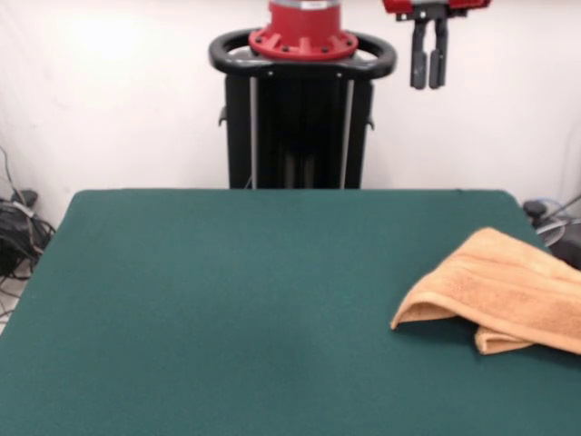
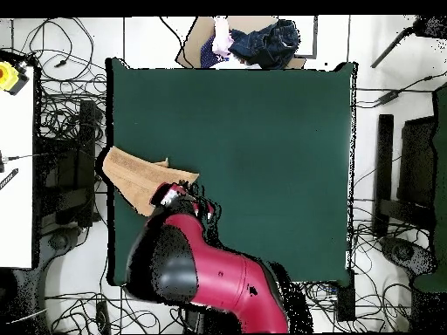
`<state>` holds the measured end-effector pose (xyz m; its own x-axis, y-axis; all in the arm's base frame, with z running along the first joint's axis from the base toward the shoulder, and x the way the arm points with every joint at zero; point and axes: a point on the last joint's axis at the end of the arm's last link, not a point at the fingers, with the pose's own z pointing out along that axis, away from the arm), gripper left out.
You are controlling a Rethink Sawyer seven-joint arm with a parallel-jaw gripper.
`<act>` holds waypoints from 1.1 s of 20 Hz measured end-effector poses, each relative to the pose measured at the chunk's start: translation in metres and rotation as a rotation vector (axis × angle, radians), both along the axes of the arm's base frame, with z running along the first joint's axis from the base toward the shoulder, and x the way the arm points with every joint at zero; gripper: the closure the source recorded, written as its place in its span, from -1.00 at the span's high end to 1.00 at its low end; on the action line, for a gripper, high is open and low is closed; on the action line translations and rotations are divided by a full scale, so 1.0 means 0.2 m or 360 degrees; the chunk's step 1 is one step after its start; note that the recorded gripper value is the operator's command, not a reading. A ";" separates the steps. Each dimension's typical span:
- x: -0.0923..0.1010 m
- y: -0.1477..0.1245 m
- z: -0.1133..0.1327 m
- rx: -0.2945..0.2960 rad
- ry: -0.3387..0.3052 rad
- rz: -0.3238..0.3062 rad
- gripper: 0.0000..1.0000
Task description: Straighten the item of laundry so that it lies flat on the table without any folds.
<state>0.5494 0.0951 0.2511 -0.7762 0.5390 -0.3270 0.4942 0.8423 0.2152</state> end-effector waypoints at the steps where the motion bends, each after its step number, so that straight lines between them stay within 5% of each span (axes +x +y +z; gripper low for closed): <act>1: 0.00 0.00 -0.01 -0.0004 -0.0001 0.0000 -1.00; 2: -0.01 0.00 -0.05 -0.0027 -0.0002 -0.0003 -1.00; 3: -0.03 0.00 -0.09 -0.0050 -0.0003 -0.0005 1.00; 22: -0.13 -0.03 -0.29 -0.0154 0.0098 0.0003 1.00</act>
